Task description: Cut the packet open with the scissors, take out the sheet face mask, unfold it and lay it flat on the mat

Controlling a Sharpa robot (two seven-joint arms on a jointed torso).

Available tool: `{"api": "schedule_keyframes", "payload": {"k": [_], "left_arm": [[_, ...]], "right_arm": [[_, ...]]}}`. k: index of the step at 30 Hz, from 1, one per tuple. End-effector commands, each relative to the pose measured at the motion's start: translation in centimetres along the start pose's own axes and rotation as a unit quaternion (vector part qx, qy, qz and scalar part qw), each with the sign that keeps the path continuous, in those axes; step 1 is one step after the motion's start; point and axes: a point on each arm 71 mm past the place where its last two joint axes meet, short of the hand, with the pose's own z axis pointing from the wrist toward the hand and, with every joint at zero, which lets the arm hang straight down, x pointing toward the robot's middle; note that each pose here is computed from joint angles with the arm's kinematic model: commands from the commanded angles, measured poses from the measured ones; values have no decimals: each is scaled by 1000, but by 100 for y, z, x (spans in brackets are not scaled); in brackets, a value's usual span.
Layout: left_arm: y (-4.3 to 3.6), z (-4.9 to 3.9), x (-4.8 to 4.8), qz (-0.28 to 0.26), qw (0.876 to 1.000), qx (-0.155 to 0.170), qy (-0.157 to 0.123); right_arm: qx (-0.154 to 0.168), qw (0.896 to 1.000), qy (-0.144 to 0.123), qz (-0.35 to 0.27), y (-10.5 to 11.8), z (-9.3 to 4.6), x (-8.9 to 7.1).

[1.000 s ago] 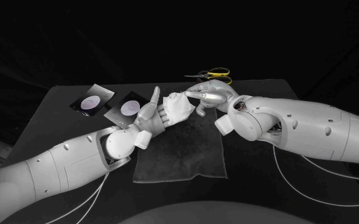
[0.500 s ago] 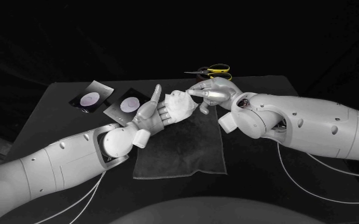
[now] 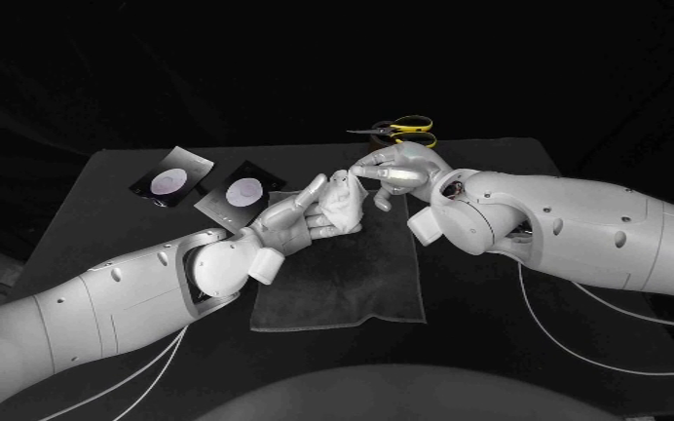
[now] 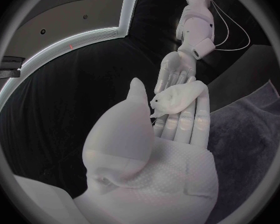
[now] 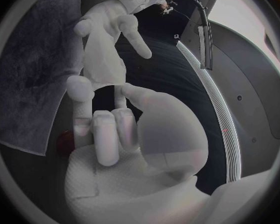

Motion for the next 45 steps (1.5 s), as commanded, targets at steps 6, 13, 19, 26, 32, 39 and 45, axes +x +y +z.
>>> {"api": "schedule_keyframes", "payload": {"k": [6,13,19,26,32,39,45], "left_arm": [[14,20,42,37,999,0,6],[9,26,1,54,998,5,-30],[1,24,-58,68,995,10,-77],[-20,9,-97,79,990,20,-111],[-21,6,-68,82,992,22,-96],[-7,13,-12,77,994,20,-71],[0,11,24,66,996,19,-53]], "right_arm": [[-3,1000,21,-2,19,-65,77],[-5,999,33,0,29,-146,121],[-6,999,38,1,30,-200,134],[-3,999,37,1,16,-243,106],[-1,1000,28,0,-3,-250,68],[10,1000,17,-3,-42,-224,64],[25,1000,12,-5,-86,-202,67]]}}
